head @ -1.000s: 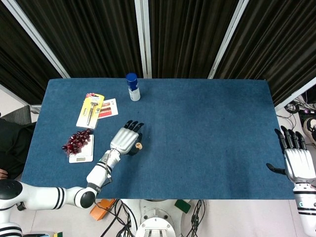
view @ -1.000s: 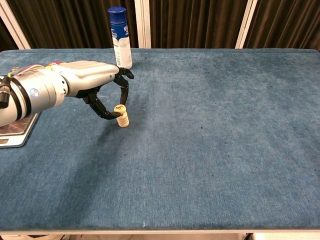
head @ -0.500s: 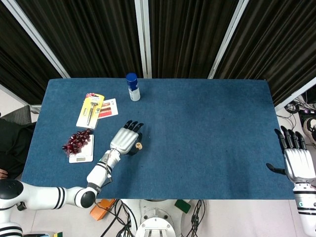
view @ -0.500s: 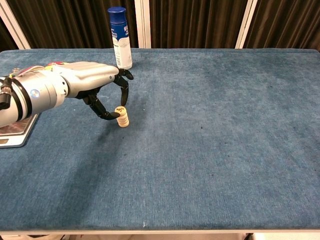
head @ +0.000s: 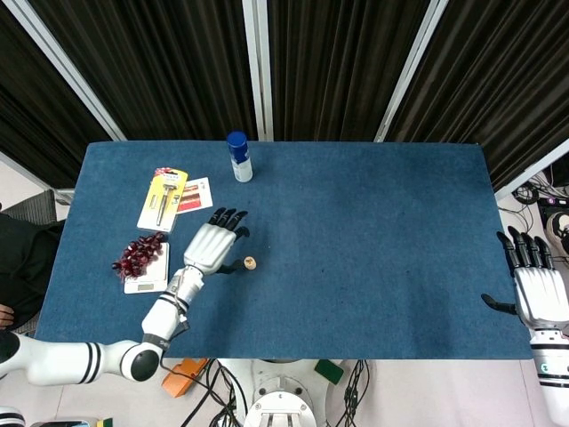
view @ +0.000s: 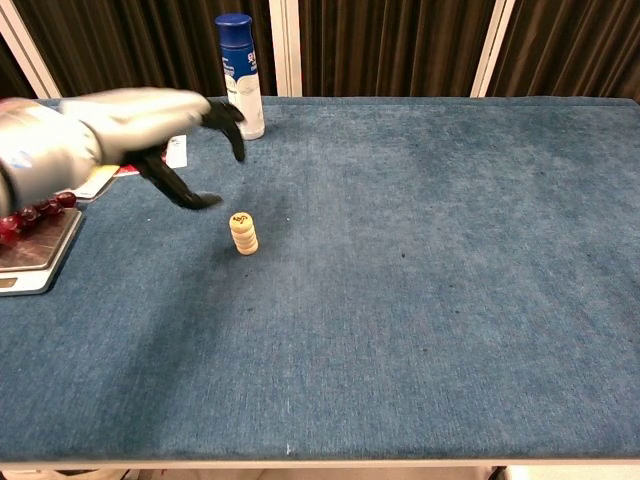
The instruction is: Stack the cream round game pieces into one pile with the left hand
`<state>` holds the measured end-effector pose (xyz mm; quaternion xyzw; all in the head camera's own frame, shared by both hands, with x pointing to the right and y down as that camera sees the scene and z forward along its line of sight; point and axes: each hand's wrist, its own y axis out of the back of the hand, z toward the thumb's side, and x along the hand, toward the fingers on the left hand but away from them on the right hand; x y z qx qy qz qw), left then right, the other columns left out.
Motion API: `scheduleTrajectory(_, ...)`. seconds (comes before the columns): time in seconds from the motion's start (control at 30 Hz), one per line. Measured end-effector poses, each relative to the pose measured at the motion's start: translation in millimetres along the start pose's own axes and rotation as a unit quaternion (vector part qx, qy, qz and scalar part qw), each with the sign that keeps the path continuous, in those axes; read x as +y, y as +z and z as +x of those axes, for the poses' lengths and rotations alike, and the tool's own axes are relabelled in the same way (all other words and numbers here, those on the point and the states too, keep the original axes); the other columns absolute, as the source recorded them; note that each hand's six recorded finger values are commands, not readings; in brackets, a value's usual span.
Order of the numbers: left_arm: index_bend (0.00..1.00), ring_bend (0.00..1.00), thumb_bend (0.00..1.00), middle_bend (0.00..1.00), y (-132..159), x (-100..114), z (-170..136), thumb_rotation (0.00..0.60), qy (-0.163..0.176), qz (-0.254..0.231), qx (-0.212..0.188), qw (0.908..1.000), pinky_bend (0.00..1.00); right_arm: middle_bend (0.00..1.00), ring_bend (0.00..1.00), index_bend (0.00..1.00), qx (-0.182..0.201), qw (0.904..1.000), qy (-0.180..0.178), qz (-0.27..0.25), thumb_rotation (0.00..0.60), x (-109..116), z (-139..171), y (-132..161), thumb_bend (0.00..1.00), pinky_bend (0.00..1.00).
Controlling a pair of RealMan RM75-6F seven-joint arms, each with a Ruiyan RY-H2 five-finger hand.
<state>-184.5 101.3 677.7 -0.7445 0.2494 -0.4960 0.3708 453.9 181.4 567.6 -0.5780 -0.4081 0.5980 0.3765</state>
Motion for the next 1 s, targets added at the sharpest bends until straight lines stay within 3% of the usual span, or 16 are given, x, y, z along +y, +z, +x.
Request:
scheduleTrajectory(0.17,0.28,0.00,0.30,0.05,-36,24,-28,0.600,0.038,-0.012,0.031,0.9987,0.00,0.02,0.00,0.00,-0.001,1.0000,-0.001,-0.004,0.600,1,1,-3,0.09,0.02)
scheduleTrajectory(0.43,0.27,0.00,0.25,0.06,-116,48,-94,0.598,0.095,-0.026,0.131,0.9865,0.00,0.02,0.00,0.00,0.017,0.9997,0.012,-0.013,0.600,-3,3,0,0.09,0.02)
scheduleTrajectory(0.57,0.27,0.00,0.22,0.06,-142,46,-128,0.565,0.112,-0.041,0.170,0.9783,0.00,0.02,0.00,0.00,0.039,0.9985,0.024,-0.032,0.600,-1,3,6,0.09,0.02)
scheduleTrajectory(0.8,0.26,0.00,0.20,0.06,-175,42,-190,0.542,0.151,-0.013,0.209,0.9663,0.00,0.02,0.00,0.00,0.061,0.9963,0.019,-0.057,0.600,4,3,18,0.09,0.02)
scheduleTrajectory(1.0,0.26,0.00,0.19,0.06,-187,32,-228,0.560,0.139,-0.003,0.226,0.9642,0.00,0.02,0.00,0.00,0.065,0.9961,0.013,-0.059,0.600,8,5,25,0.09,0.02)
